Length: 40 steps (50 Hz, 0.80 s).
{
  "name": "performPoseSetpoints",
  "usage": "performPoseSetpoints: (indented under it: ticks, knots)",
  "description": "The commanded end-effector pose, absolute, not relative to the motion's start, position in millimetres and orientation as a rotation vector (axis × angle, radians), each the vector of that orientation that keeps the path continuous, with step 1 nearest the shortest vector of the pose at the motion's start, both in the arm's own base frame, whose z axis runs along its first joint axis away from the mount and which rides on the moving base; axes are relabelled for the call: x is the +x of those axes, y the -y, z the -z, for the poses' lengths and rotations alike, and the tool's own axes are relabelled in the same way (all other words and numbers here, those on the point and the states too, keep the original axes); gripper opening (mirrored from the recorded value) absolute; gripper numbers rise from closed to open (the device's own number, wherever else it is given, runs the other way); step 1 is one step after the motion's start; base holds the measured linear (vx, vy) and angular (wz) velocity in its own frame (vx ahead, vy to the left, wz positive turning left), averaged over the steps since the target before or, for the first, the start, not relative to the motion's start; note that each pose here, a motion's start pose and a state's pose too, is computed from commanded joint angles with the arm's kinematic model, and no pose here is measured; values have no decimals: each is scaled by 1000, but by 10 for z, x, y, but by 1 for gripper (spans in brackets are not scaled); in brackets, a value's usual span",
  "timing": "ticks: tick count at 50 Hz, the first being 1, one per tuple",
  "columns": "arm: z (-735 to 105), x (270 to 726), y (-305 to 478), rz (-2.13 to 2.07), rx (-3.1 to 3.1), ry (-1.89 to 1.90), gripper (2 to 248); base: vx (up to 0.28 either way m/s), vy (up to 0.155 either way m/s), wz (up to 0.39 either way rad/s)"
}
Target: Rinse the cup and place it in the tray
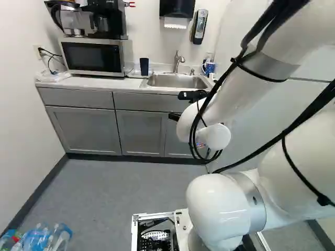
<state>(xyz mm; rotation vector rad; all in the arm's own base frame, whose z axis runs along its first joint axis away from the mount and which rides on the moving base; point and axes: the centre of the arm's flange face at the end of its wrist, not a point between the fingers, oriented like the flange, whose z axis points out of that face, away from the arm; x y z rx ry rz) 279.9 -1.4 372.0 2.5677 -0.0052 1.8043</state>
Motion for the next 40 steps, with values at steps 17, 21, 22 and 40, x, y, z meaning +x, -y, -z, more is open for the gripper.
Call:
performPoseSetpoints:
  ticks: [17,21,22,40]
  knots:
    - [-3664,2714,2,-1822,2559,1,247,0,0,0]
    - [-3659,2706,0,-1824,2558,0,247,0,0,0]
    - [-3658,2705,0,-1824,2558,0,247,0,0,0]
    - [-3656,2703,0,-1824,2558,0,247,0,0,0]
